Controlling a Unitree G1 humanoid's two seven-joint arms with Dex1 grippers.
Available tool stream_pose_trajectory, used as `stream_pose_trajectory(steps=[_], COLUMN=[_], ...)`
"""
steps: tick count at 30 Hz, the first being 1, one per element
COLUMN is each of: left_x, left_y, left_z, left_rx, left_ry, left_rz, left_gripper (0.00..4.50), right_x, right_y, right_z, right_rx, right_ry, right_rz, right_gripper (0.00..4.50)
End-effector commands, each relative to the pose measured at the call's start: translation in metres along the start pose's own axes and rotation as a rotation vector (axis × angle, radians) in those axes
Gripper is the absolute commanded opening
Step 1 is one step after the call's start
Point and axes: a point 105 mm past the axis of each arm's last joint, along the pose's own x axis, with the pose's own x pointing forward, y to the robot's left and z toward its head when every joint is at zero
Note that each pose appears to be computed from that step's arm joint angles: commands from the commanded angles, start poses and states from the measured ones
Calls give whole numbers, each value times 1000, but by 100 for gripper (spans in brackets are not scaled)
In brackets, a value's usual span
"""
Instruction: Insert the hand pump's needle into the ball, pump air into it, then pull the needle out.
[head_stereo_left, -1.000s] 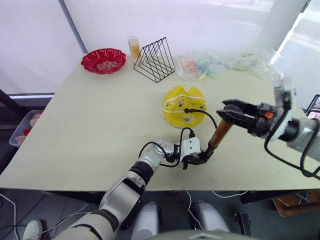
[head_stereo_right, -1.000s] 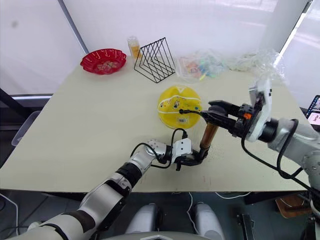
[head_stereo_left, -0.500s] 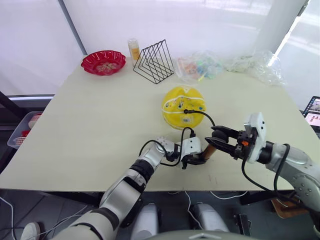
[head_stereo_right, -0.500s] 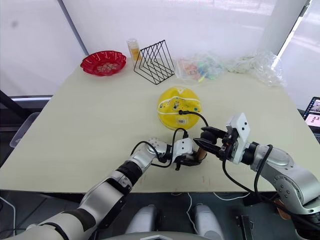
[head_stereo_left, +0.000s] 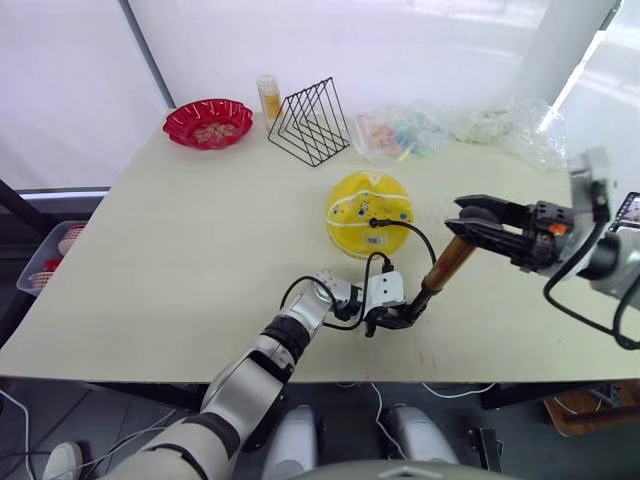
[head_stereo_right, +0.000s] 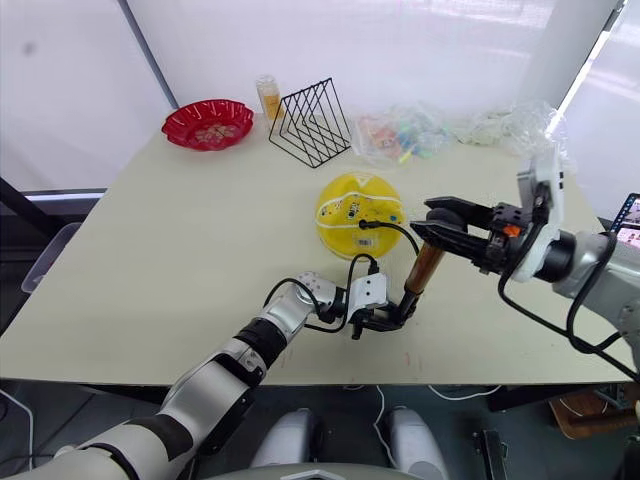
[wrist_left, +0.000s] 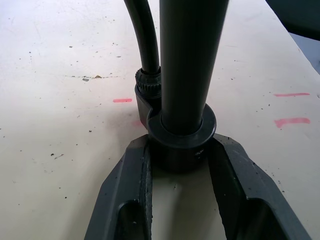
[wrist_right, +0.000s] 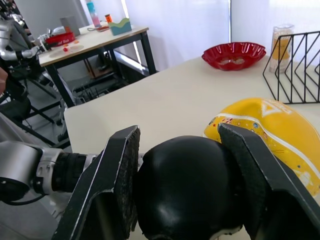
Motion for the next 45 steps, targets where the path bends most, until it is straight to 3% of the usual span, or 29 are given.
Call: stream_pose_trajectory(steps=[1, 6, 14, 19, 27, 30, 36, 45], left_x=[-3, -3, -2, -2, -2, -2, -2, -1], left_y=[-35, -35, -35, -34, -34, -35, -35, -36], left_z=[-71, -70, -69, -69, -69, -69, -69, -69], left_rx=[-165, -159, -154, -147, -142, -141, -138, -133], left_ry=[237, 231, 225, 222, 220, 218, 217, 218], left_rz=[-79, -78, -74, -68, -65, -65, -68, -73], left_gripper=[115, 115, 115, 115, 115, 115, 115, 115], right_x=[-12, -12, 4, 13, 15, 19, 12, -12], right_y=[2, 2, 2, -4, -14, -12, -20, -17], right_z=[47, 61, 1, -54, -103, -115, -54, 34], right_rx=[-100, -104, -45, 47, 110, 91, -12, -82], right_ry=[-102, -108, 51, 151, 210, 171, 9, -64], right_rz=[-28, -28, -4, -20, -72, -74, -62, -39], right_gripper=[201, 201, 201, 201, 201, 201, 201, 201])
